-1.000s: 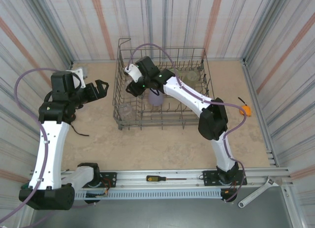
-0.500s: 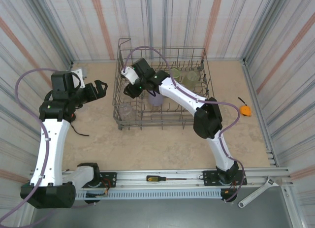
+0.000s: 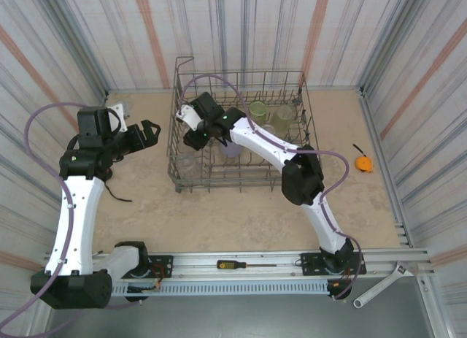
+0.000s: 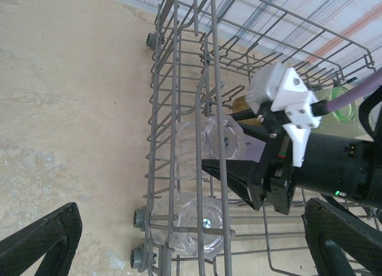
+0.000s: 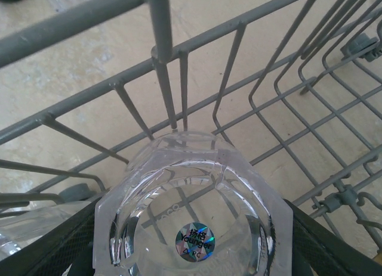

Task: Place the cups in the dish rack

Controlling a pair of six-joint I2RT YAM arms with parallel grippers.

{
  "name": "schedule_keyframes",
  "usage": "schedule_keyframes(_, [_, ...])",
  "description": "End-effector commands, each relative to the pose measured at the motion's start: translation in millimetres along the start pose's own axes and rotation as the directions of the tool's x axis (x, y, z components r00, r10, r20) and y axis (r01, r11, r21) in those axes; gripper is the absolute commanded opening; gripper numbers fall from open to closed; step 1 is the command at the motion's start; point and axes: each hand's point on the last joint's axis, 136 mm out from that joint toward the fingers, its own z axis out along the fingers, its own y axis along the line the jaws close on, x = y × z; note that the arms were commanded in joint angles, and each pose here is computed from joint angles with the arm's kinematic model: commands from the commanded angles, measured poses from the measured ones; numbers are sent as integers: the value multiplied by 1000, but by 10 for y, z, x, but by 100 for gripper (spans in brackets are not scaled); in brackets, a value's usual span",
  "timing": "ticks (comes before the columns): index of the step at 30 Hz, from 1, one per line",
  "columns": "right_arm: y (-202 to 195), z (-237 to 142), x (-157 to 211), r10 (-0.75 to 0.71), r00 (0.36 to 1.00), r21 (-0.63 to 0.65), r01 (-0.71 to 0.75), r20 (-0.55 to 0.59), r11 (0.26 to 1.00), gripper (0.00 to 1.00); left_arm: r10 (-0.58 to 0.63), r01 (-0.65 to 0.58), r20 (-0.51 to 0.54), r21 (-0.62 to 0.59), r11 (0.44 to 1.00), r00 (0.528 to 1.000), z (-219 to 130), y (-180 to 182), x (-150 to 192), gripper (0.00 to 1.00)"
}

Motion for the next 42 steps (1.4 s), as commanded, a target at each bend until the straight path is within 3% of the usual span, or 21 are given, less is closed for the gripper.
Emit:
schedule_keyframes(1, [-11,13,-14,-53,998,38,54,-26,998,50,19,-19,-1,8,1000,1000,22,21,3,99])
schedule_keyframes(9, [24,127,82,-78,994,47,81,-71,996,55,17,-17,-4,6,1000,1000,29,32,18,99])
schedule_keyframes(15, [18,119,51,-63,996,56,67,-64,996,77,16,-16,-6,5,1000,1000,40,39,17,99])
schedule_keyframes(23, [21,11,-125,-17,1000,53,17,-6,998,95,13,-13,-8,4,1000,1000,46,47,23,99])
schedule_keyframes(29, [-4,-104,-239,5,1000,63,-7,30,998,100,17,-17,-8,0,1000,1000,41,55,25,99])
schedule_keyframes(42, [-301,-528,-372,152,983,101,-162,103,982,99,5,-5,-6,-17,1000,1000,17,85,21,99])
